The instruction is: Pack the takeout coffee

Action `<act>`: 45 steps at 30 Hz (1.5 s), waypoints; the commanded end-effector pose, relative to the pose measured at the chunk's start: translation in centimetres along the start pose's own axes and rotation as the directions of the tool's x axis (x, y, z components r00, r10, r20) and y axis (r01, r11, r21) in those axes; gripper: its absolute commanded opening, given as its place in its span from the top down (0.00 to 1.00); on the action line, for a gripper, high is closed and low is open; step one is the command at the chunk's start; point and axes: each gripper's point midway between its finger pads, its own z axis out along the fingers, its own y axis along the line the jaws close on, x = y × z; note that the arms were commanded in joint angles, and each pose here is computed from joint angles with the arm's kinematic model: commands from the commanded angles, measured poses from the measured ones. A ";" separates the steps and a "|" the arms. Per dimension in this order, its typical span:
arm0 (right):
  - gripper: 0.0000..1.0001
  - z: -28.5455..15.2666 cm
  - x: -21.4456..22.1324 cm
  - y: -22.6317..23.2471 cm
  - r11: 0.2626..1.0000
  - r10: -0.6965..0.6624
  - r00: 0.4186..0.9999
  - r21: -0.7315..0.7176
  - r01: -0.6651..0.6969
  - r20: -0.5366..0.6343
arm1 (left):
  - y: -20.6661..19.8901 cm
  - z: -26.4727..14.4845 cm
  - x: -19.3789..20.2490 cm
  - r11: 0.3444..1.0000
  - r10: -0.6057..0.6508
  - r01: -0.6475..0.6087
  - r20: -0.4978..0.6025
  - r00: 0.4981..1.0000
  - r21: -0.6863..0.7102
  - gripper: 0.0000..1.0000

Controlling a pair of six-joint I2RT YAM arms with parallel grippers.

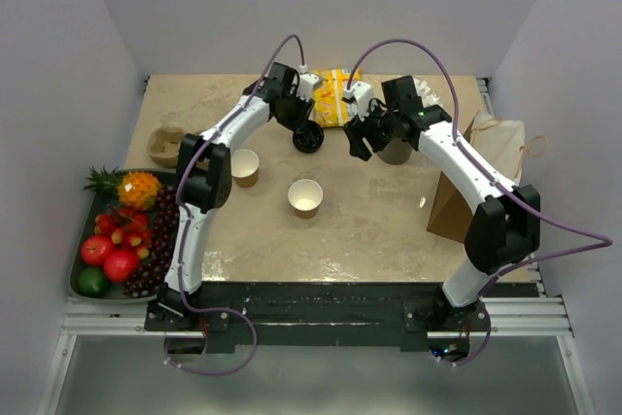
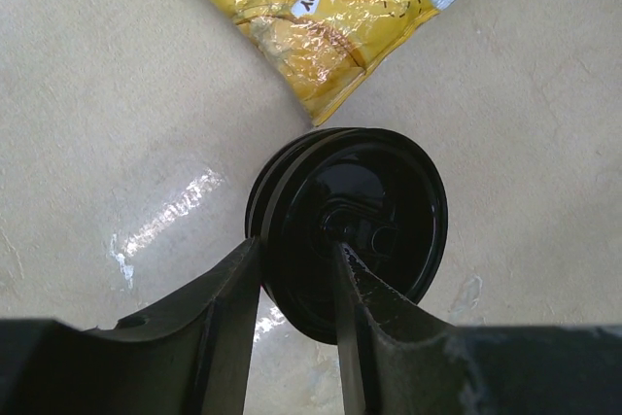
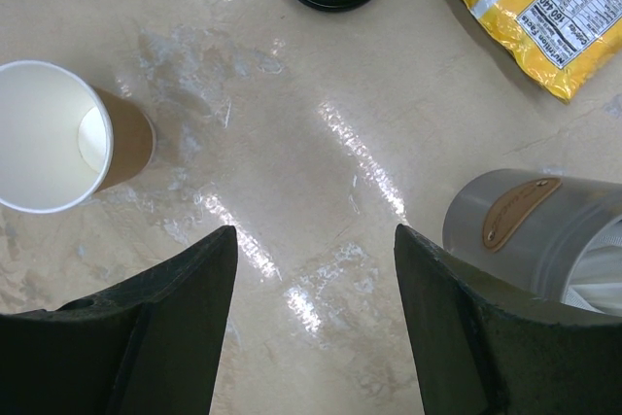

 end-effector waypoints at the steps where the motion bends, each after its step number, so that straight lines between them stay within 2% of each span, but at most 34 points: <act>1: 0.31 0.0 -0.8 0.0 1.000 -0.017 0.999 -0.002 0.017 0.028 | -0.4 -1.4 -2.6 1.000 0.013 -0.012 0.065 0.998 -0.015 0.60; 22: 0.31 0.2 -0.8 0.0 1.000 -0.005 0.999 -0.002 0.005 0.036 | 0.4 -2.8 -4.4 0.988 0.070 -0.056 0.090 0.993 -0.144 0.64; 34: 0.31 0.5 -0.7 0.0 1.000 0.002 0.999 -0.004 -0.002 0.033 | -0.1 -3.2 -5.0 0.986 0.088 -0.072 0.101 0.991 -0.149 0.68; 39: 0.31 0.5 -0.7 0.0 1.000 0.004 0.999 -0.007 -0.003 0.034 | -0.3 -3.4 -5.4 0.985 0.096 -0.079 0.110 0.989 -0.151 0.75; 42: 0.31 0.5 -0.8 0.0 1.000 0.004 0.999 -0.006 -0.004 0.037 | -0.5 -3.7 -5.7 0.985 0.099 -0.080 0.117 0.988 -0.152 0.83; 45: 0.31 0.4 -0.8 0.0 1.000 0.004 0.999 -0.006 -0.004 0.037 | -0.5 -4.1 -6.0 0.984 0.101 -0.081 0.124 0.987 -0.160 0.84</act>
